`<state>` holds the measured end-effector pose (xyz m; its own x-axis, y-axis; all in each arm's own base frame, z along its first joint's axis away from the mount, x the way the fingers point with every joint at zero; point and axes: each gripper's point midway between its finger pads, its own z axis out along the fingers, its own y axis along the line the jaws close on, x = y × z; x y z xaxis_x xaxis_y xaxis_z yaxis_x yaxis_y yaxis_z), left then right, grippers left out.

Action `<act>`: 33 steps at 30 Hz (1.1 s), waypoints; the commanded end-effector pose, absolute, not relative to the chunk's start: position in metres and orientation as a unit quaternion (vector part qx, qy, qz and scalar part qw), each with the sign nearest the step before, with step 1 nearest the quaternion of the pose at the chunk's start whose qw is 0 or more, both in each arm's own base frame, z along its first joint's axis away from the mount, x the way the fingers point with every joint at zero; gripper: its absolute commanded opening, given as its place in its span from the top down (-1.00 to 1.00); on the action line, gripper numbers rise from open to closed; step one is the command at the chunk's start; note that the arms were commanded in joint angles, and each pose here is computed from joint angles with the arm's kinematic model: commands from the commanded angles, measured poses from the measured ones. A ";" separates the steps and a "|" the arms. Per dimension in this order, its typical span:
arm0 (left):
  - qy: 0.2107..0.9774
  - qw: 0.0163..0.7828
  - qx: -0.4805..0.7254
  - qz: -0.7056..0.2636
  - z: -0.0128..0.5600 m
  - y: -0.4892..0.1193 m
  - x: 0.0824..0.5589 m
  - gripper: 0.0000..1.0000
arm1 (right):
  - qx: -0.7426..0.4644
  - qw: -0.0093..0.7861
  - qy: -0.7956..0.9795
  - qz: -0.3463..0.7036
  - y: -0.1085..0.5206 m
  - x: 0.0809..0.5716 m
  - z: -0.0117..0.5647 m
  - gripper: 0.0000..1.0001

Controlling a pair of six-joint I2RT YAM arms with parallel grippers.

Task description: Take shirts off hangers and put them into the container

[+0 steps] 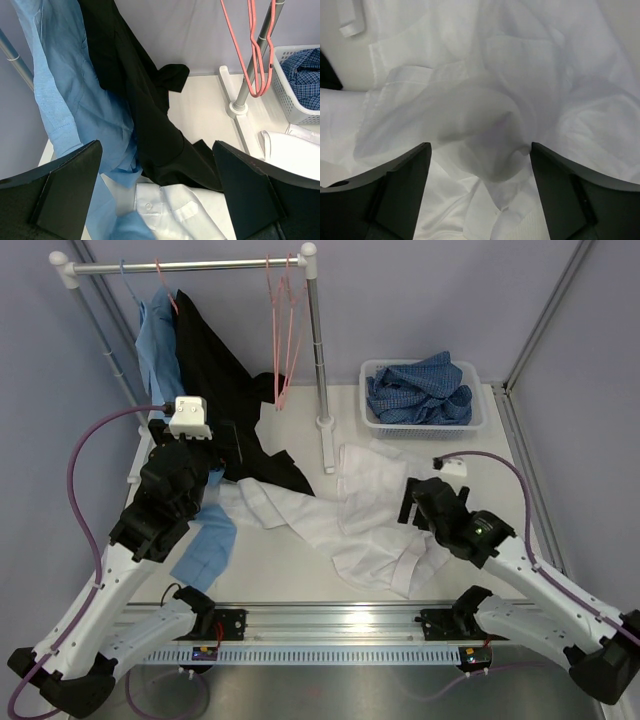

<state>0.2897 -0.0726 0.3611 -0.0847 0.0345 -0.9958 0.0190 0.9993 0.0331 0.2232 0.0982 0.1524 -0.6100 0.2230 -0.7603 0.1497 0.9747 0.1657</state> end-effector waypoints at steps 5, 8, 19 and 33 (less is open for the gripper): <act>0.715 0.699 -0.002 0.003 0.375 -0.068 0.293 -0.98 | -0.114 0.508 0.844 0.131 0.222 0.271 0.227 -0.91; 0.714 0.700 -0.006 0.010 0.376 -0.064 0.292 -0.98 | -0.201 0.497 0.828 0.164 0.276 0.271 0.230 -0.91; 0.711 0.703 -0.016 0.015 0.378 -0.058 0.290 -0.98 | -0.340 0.405 0.828 0.188 0.392 0.271 0.152 -0.94; 0.705 0.709 -0.024 0.016 0.382 -0.053 0.288 -0.98 | -0.290 0.372 0.879 0.076 0.409 0.277 0.052 -0.86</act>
